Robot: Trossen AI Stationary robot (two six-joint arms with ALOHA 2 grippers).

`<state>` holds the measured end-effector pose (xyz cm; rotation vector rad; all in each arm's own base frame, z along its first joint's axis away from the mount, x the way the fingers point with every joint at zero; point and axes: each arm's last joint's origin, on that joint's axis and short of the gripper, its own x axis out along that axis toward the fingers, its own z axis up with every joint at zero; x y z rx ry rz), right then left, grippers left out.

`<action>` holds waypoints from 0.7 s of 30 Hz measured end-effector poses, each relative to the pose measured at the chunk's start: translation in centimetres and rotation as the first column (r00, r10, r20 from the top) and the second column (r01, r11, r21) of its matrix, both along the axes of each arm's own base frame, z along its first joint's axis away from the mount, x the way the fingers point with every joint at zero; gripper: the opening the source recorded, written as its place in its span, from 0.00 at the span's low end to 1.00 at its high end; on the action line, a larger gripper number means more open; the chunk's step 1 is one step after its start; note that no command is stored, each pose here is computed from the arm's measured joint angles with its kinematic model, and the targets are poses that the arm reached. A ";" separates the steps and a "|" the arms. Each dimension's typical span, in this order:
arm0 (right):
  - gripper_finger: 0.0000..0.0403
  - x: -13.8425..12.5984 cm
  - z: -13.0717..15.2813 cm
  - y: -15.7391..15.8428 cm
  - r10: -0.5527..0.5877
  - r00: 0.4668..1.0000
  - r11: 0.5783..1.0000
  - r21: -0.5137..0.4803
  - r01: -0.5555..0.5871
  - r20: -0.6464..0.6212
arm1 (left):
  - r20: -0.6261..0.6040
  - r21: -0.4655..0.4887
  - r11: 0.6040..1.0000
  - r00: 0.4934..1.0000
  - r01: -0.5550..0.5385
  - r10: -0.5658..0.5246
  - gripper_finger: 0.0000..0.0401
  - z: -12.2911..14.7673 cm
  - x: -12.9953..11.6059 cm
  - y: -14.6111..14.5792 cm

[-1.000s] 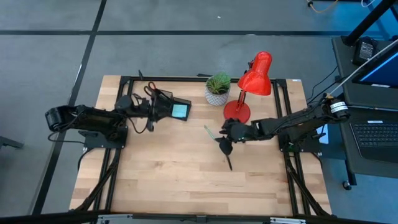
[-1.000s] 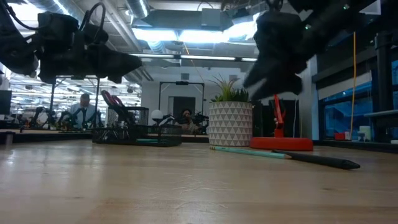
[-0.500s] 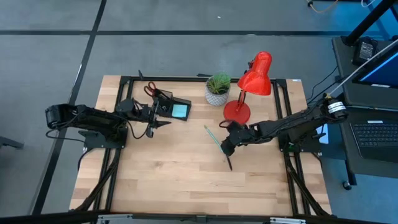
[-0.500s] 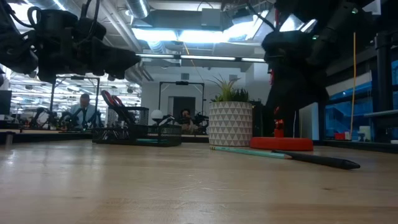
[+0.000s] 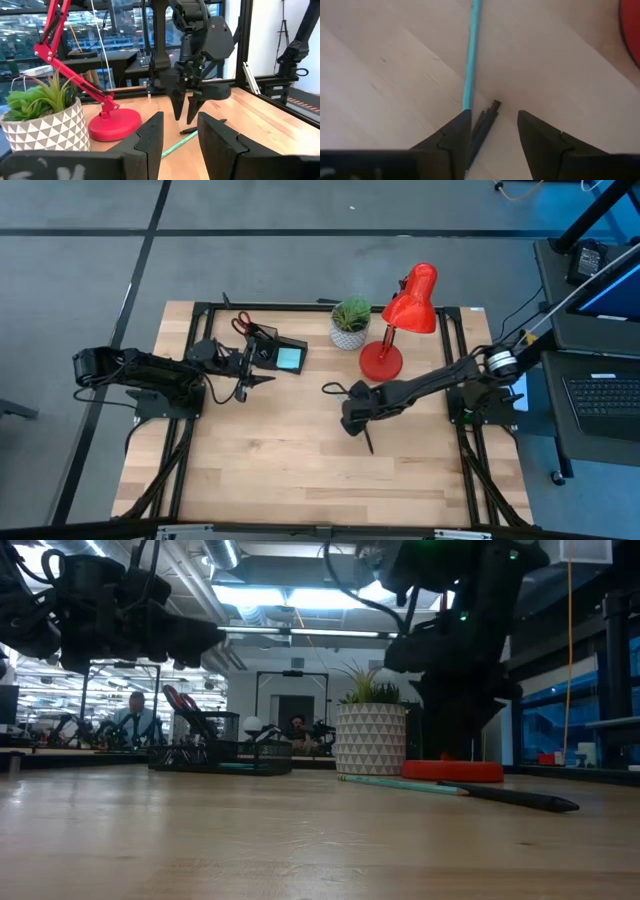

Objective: Pick and place office supplies into organizer
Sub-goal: Put the black pen into the black desk organizer

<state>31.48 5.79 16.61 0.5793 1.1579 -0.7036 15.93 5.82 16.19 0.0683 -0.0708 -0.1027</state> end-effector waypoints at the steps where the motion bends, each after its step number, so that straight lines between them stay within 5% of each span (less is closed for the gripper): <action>1: 0.40 0.2 -0.1 0.0 -0.002 1.000 1.000 0.000 0.002 0.000 | -0.004 -0.001 1.000 1.000 0.000 0.000 0.28 0.0 0.0 0.0; 21: 0.40 1.0 -3.1 -0.2 -0.131 0.988 0.989 0.057 0.136 -0.084 | -0.023 -0.003 1.000 1.000 0.000 0.000 0.28 -0.2 0.0 0.0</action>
